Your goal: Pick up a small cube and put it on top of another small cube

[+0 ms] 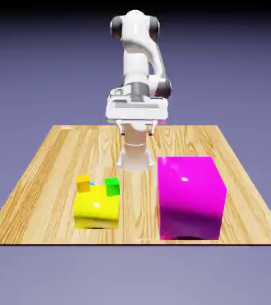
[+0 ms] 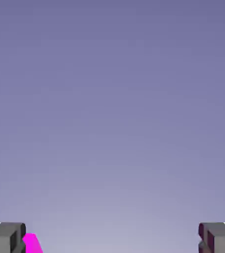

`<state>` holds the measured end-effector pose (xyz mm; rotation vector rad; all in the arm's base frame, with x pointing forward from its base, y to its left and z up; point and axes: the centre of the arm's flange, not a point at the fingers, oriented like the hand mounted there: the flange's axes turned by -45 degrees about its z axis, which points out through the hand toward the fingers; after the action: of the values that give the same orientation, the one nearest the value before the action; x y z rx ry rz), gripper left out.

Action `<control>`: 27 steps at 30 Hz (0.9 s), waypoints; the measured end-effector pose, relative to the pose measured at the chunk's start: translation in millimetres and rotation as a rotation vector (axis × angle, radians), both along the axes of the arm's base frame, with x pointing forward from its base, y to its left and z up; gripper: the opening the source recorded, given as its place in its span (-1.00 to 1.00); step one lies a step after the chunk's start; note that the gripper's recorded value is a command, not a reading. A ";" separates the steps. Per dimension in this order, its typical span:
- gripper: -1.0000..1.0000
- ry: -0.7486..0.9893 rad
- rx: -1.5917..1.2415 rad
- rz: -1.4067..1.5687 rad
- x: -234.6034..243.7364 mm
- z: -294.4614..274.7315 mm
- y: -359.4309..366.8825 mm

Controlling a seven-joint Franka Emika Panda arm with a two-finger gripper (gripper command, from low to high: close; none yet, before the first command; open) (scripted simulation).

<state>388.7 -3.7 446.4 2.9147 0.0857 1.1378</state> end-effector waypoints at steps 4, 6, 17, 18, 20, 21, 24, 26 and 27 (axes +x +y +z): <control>0.00 0.326 0.095 -0.104 -7.6 -86.7 -40.9; 0.00 0.483 0.160 -0.150 -20.5 -127.7 -57.1; 0.00 1.024 0.634 -0.430 -114.9 -273.2 -80.2; 0.00 1.051 0.682 -0.460 -122.7 -281.6 -78.7; 0.00 1.102 0.781 -0.521 -138.4 -297.3 -74.3; 0.00 1.127 0.829 -0.547 -145.8 -304.6 -70.4; 0.00 1.187 0.986 -0.635 -167.6 -323.8 -59.0; 0.00 1.218 1.095 -0.695 -181.1 -334.6 -49.9; 0.00 1.230 1.150 -0.725 -187.4 -339.4 -44.9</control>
<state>201.4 -48.6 107.1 3.2083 -1.8868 -1.0939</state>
